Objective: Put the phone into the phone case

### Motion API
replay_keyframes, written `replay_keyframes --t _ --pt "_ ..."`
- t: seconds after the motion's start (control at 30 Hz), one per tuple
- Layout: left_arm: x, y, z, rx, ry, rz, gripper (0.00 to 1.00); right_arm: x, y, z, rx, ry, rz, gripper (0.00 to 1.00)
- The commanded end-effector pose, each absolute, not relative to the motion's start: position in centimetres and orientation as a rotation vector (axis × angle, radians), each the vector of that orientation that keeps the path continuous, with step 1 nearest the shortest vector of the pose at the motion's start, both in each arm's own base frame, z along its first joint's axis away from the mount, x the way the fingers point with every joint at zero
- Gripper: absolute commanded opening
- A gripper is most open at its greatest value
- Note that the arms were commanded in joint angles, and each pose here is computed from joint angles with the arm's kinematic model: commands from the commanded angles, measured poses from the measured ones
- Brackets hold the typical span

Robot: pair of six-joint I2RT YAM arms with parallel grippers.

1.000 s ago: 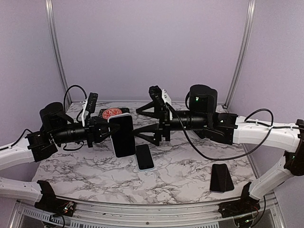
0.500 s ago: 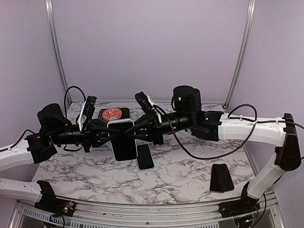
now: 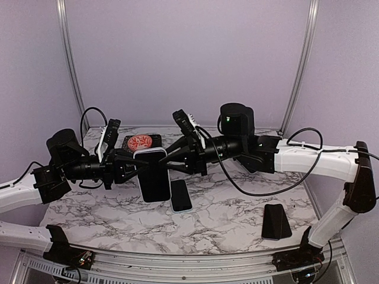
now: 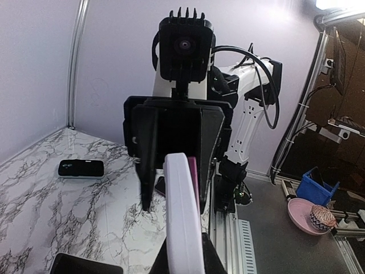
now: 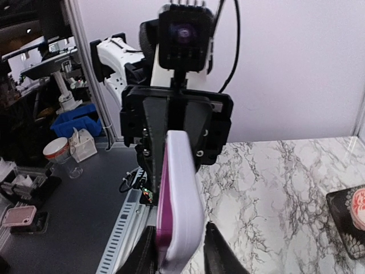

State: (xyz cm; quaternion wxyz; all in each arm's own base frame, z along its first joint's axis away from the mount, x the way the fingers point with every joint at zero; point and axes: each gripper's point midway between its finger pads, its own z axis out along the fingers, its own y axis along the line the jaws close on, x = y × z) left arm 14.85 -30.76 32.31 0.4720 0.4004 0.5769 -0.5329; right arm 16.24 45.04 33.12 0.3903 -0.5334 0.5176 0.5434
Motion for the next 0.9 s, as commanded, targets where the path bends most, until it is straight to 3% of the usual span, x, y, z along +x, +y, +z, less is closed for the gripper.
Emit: replay_keyframes --t 0.0,0.17,0.2,0.27,0.3,0.43,0.5,0.53,0.6,0.67,0.77,0.83,0.87 --pt "14.1 -30.4 34.9 0.977 1.298 -1.326 0.00 16.3 45.2 35.8 -1.336 1.251 1.405 0.00" --pt "15.1 -30.6 34.3 0.944 1.328 -1.290 0.00 16.2 44.5 37.0 -1.301 1.198 1.379 0.00" --pt "15.4 -30.6 34.1 0.933 1.341 -1.283 0.09 16.1 44.3 37.4 -1.291 1.188 1.382 0.00" --pt "15.6 -30.7 33.9 0.925 1.351 -1.277 0.43 15.8 44.1 38.5 -1.283 1.149 1.396 0.00" --pt "15.7 -30.7 33.9 0.922 1.353 -1.275 0.51 15.6 44.0 39.0 -1.278 1.130 1.406 0.00" --pt "15.6 -30.7 33.8 0.927 1.341 -1.250 0.61 14.9 43.7 41.0 -1.281 1.062 1.441 0.00" --pt "15.5 -30.9 33.6 0.934 1.340 -1.245 0.59 14.7 43.7 41.3 -1.267 1.047 1.453 0.00" --pt "15.4 -30.9 33.5 0.935 1.342 -1.246 0.53 14.7 43.7 41.3 -1.261 1.042 1.457 0.00" --pt "15.4 -31.1 33.3 0.938 1.349 -1.250 0.33 14.6 43.7 41.4 -1.257 1.030 1.470 0.00" --pt "15.3 -31.4 33.2 0.945 1.350 -1.254 0.04 14.3 43.7 41.3 -1.269 1.022 1.490 0.00" --pt "15.2 -31.1 33.4 0.937 1.341 -1.237 0.00 14.6 43.9 40.5 -1.288 1.071 1.458 0.02" --pt "15.4 -30.8 33.5 0.924 1.331 -1.208 0.00 15.6 43.9 39.8 -1.292 1.138 1.362 0.40" --pt "15.4 -30.7 33.5 0.921 1.326 -1.194 0.00 16.0 43.9 39.4 -1.297 1.157 1.322 0.50"
